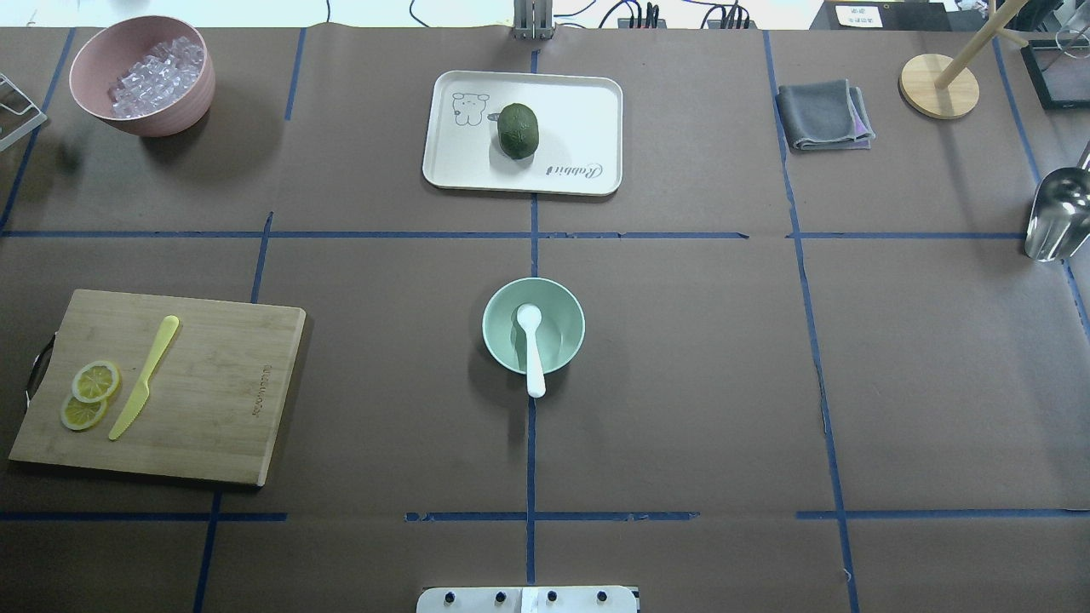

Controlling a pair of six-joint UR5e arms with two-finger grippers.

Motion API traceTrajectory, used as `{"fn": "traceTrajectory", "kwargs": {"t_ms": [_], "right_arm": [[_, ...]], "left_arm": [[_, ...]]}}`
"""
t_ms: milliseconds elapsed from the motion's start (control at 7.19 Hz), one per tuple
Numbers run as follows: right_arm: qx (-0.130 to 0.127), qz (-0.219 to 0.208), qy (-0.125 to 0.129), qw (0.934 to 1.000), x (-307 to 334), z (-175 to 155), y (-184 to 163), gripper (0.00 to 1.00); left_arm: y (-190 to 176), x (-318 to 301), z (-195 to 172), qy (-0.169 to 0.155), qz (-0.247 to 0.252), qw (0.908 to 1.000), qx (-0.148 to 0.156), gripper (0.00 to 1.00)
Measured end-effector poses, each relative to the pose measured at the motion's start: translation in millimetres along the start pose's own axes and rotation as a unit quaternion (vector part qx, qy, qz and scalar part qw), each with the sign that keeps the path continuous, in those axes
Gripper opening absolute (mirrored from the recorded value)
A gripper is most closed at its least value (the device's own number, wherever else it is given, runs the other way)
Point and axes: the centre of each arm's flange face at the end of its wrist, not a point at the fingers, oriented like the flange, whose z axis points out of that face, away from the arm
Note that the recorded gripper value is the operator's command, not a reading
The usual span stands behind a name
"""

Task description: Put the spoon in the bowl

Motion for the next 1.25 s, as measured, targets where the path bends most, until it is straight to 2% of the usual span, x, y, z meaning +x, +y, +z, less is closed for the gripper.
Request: {"fn": "traceTrajectory", "kwargs": {"t_ms": [278, 556, 1252], "right_arm": [[-0.001, 0.001, -0.001, 1.0000, 0, 0, 1, 1.00], [-0.001, 0.003, -0.002, 1.0000, 1, 1, 2, 1.00], [-0.003, 0.005, -0.003, 1.0000, 2, 3, 4, 1.00]], "left_arm": [[22, -70, 12, 0.010, -0.017, 0.9998, -0.010, 1.00], [49, -106, 34, 0.019, -0.021, 0.9995, -0.013, 1.00], [60, -112, 42, 0.030, -0.021, 0.9993, -0.007, 1.00]]}}
